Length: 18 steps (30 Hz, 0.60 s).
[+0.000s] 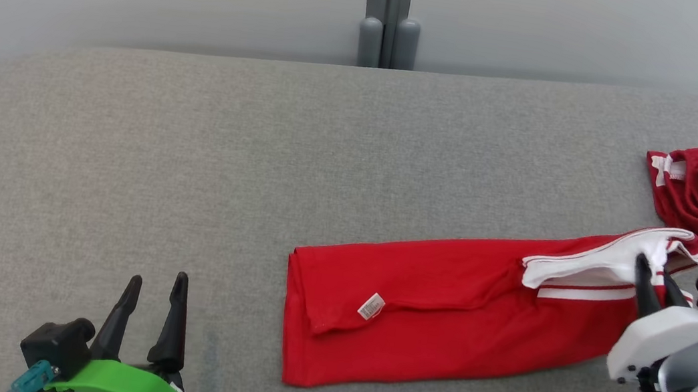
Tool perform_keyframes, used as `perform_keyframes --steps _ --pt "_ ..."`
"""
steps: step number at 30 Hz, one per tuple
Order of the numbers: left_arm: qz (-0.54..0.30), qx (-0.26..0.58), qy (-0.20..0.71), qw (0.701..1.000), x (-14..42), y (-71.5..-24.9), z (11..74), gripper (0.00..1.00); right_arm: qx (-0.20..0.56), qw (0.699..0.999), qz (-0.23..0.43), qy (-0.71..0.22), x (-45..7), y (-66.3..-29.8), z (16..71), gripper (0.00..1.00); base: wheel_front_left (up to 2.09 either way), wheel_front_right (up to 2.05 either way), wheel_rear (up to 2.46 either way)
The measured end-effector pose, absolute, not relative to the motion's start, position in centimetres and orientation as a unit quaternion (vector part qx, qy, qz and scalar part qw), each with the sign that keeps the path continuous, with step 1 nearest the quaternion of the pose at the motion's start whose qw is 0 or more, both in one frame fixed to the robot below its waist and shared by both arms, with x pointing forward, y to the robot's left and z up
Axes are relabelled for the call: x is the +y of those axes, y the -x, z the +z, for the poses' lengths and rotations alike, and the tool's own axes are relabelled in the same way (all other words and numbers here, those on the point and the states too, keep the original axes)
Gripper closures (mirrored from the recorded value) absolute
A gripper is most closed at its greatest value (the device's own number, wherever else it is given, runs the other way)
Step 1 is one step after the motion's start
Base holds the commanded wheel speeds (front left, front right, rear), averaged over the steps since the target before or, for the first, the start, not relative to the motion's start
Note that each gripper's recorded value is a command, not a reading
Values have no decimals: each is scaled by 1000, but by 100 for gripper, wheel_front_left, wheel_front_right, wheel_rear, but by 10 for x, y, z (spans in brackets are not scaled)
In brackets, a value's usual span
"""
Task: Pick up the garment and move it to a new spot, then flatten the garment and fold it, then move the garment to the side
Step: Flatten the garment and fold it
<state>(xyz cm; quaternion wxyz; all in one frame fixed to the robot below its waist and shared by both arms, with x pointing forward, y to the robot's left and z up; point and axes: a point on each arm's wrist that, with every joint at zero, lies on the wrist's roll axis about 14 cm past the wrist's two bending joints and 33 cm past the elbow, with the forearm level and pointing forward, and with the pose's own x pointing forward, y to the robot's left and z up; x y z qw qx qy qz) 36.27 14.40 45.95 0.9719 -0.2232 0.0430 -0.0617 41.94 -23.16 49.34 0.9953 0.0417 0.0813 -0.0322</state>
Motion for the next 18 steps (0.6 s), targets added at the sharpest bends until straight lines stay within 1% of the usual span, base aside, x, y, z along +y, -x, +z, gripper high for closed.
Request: perform_keyframes --steps 6,11,18 --pt "-48 35 223 973 153 -358 462 0 56 995 68 -42 -159 -433 518 100 0 0 0" --pt "-35 33 226 973 160 -356 462 0 54 986 155 -40 -97 -435 526 100 0 0 0" --pt "-22 32 230 972 167 -355 461 0 96 959 267 -20 -20 -416 508 100 0 0 0"
